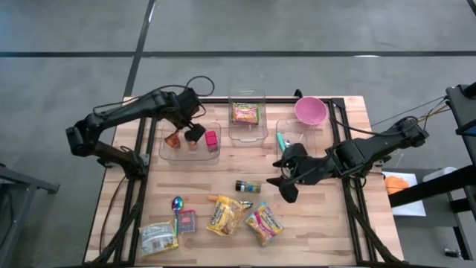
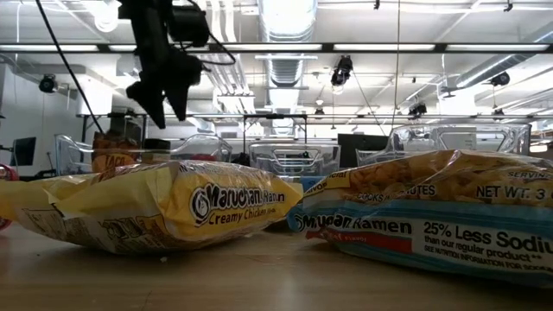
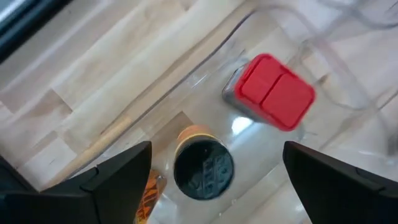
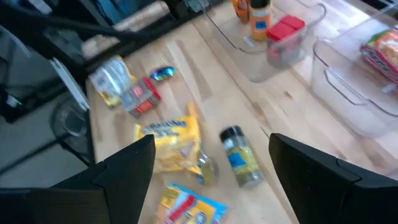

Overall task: Pick & Place Food Item
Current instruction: Put the green seasoning bottle into the left transparent bin

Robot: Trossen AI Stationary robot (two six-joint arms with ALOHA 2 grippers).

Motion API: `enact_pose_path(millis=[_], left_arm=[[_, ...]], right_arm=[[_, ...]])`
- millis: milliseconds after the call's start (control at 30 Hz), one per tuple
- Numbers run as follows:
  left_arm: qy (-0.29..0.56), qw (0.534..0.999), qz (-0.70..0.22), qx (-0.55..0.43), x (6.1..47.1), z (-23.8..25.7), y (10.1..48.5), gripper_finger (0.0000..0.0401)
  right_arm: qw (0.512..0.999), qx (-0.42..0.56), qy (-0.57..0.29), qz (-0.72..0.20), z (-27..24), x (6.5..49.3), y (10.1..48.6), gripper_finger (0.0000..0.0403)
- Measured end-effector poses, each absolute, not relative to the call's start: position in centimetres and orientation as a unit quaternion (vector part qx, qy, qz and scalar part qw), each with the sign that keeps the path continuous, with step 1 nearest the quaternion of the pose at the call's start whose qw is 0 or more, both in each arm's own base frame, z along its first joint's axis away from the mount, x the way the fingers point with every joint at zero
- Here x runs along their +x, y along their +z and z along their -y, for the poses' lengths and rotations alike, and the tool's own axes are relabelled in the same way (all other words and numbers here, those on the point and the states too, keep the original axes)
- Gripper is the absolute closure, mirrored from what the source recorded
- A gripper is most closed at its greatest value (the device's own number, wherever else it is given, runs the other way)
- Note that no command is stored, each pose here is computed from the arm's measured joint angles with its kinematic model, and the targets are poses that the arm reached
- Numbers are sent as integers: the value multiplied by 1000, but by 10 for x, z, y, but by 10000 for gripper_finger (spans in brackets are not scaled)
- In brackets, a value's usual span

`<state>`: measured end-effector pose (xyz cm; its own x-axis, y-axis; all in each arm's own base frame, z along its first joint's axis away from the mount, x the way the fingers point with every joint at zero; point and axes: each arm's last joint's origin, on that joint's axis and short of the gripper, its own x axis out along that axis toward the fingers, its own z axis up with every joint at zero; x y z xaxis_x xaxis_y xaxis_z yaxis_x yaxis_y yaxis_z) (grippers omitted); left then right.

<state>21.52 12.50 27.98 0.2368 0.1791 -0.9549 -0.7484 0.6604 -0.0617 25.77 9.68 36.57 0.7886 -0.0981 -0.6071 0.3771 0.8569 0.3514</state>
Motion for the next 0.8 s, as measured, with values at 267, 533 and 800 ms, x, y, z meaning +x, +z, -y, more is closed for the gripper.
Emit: enact_pose_path(millis=[267,533,800], left_arm=[[281,818,-407,-295,195,-102,324,30],[158,869,-328,-336,191,-73,351,30],[130,859,-336,-364,195,-58,352,30]], right_arm=[[913,200,-139,-327,-98,268,353,95],[911,91,-125,-382,-94,295,325,95],[892,-3,-56,-448,-95,321,297,95]])
